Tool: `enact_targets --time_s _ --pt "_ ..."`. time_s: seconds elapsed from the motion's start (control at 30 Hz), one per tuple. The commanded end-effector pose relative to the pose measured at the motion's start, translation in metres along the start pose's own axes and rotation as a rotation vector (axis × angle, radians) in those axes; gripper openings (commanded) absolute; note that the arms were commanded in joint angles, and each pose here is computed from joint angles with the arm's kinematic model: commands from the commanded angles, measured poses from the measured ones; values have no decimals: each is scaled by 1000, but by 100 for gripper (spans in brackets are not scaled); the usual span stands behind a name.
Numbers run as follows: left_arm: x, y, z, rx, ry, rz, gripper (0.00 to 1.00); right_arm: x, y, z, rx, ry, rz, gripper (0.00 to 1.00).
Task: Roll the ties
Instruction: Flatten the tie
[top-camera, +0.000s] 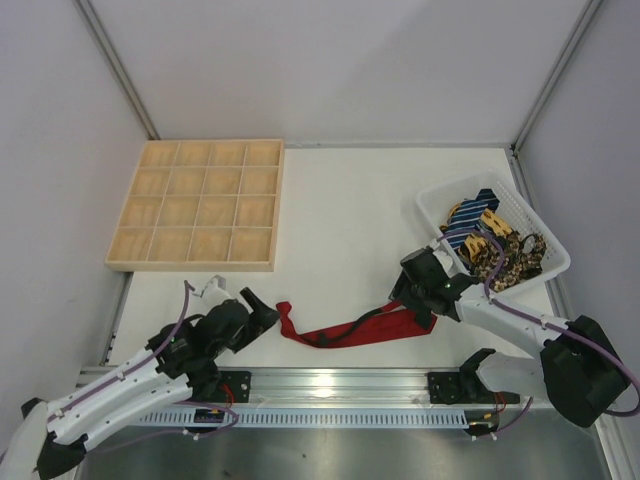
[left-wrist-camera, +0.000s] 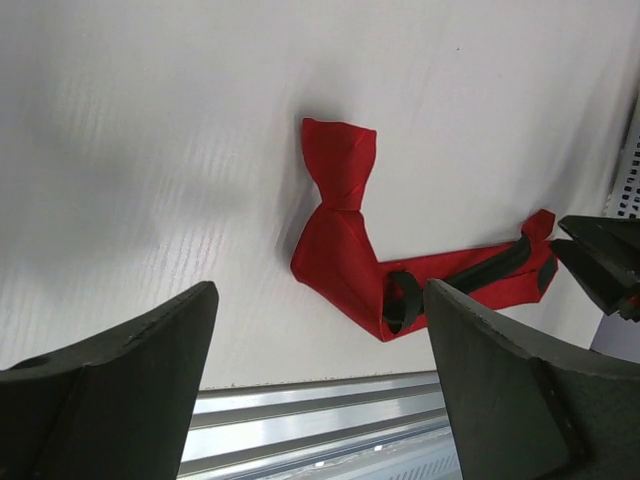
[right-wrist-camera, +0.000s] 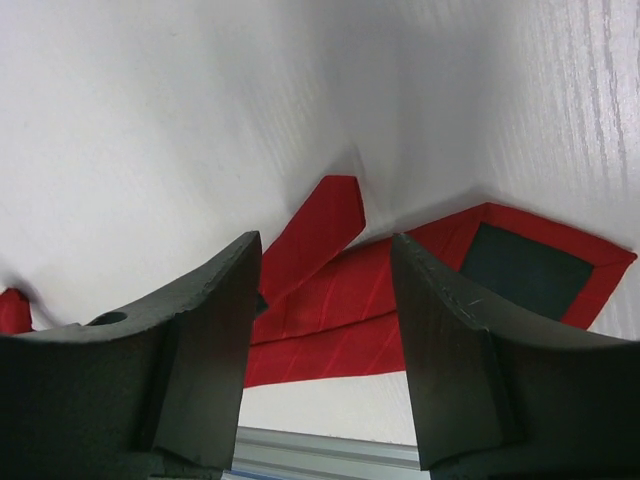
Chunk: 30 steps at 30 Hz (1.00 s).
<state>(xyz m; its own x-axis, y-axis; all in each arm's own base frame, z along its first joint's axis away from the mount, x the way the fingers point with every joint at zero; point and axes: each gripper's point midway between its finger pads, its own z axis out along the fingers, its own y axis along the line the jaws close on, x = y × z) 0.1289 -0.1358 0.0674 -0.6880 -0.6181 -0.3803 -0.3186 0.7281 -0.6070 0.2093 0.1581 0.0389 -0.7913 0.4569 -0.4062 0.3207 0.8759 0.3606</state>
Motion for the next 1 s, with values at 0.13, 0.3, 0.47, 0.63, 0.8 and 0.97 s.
enact_targets --time_s 0.13,0.3,0.47,0.63,0.8,0.97 --pt "-12 -38 -9 47 -16 -12 90 -2 1 15 2 -28 159 54" --pt "-12 -38 -9 59 -17 -6 90 -4 -4 20 18 -46 169 39" --pt "-12 -38 -9 74 -24 -4 90 -13 0 12 -7 -84 134 23" --pt "-13 -34 -8 76 -33 -7 90 -22 -4 1 -1 -120 99 0" --pt "-13 -33 -8 81 -35 -20 90 -21 -5 -8 -2 -112 87 0" --pt "-12 -34 -6 90 -34 -14 91 3 -38 -19 45 -107 137 0"
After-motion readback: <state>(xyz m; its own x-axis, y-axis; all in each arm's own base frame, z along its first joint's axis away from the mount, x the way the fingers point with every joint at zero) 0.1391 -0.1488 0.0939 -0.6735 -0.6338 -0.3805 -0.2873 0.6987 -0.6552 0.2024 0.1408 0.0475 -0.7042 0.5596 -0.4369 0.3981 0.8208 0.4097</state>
